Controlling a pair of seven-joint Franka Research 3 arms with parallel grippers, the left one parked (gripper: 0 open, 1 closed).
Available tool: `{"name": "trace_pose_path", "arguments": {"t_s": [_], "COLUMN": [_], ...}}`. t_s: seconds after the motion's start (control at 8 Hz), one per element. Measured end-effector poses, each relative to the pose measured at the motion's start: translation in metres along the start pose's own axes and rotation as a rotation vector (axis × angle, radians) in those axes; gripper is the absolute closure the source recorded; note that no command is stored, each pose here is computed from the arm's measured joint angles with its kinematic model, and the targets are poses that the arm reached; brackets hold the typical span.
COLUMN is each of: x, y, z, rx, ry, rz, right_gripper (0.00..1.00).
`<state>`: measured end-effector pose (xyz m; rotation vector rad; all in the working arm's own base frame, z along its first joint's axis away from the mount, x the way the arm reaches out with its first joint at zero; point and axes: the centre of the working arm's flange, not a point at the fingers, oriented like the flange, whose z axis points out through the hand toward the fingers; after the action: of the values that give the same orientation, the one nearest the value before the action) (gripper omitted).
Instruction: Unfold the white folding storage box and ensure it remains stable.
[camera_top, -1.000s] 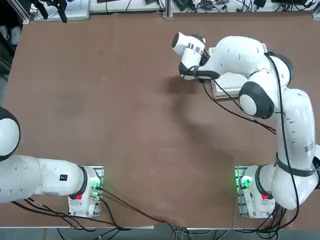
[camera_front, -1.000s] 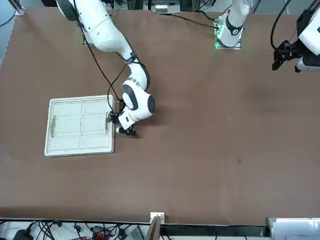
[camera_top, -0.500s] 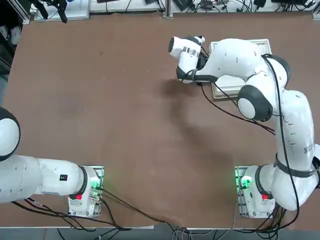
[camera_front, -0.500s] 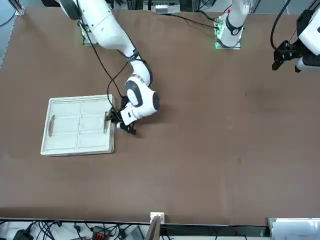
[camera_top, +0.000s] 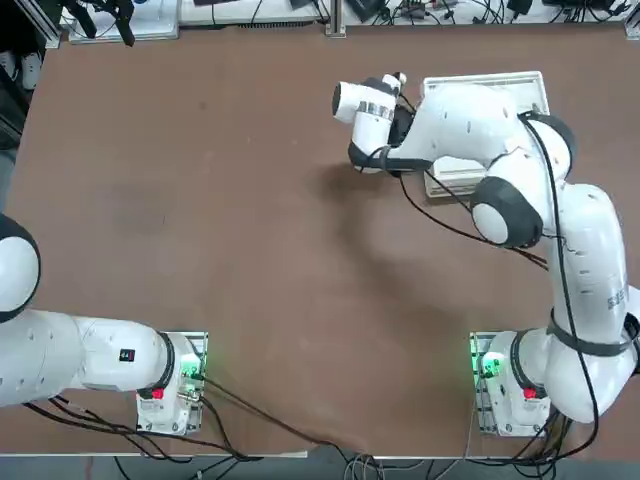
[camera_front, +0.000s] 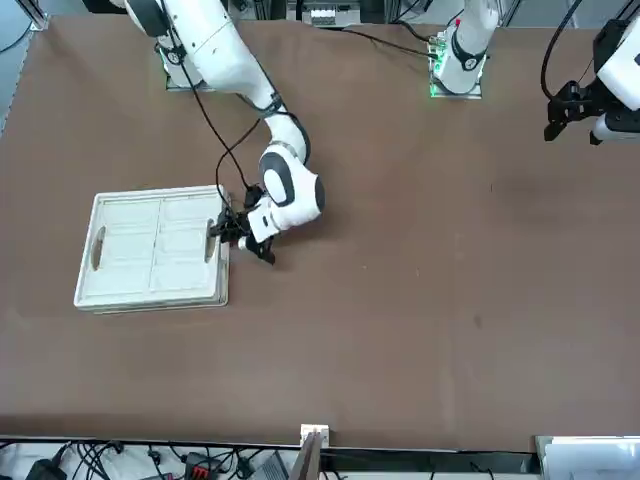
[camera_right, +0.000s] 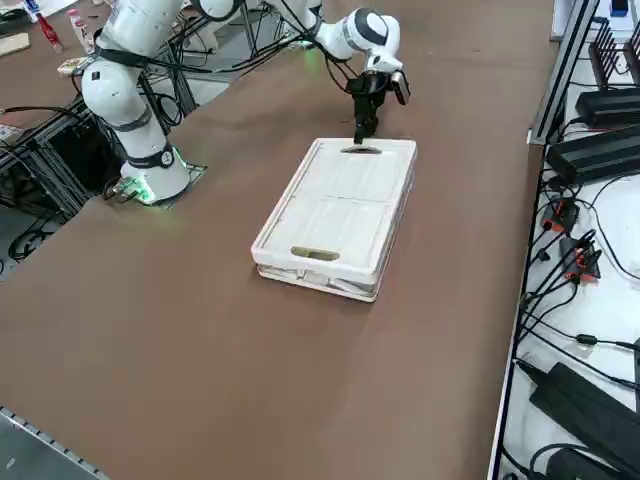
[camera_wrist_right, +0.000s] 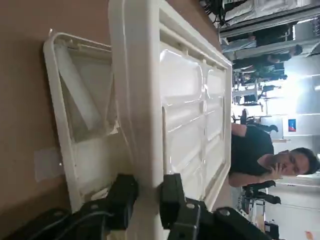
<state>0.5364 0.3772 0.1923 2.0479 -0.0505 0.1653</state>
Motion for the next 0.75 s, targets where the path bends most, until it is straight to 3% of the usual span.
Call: {"name": "trace_pose_path", "arguments": {"t_s": [0.75], "x": [0.007], "y": [0.022], "z": [-0.016], "rx": [-0.059], "ry": [-0.019], "rz": [-0.043], "right_gripper": [0.7]}}
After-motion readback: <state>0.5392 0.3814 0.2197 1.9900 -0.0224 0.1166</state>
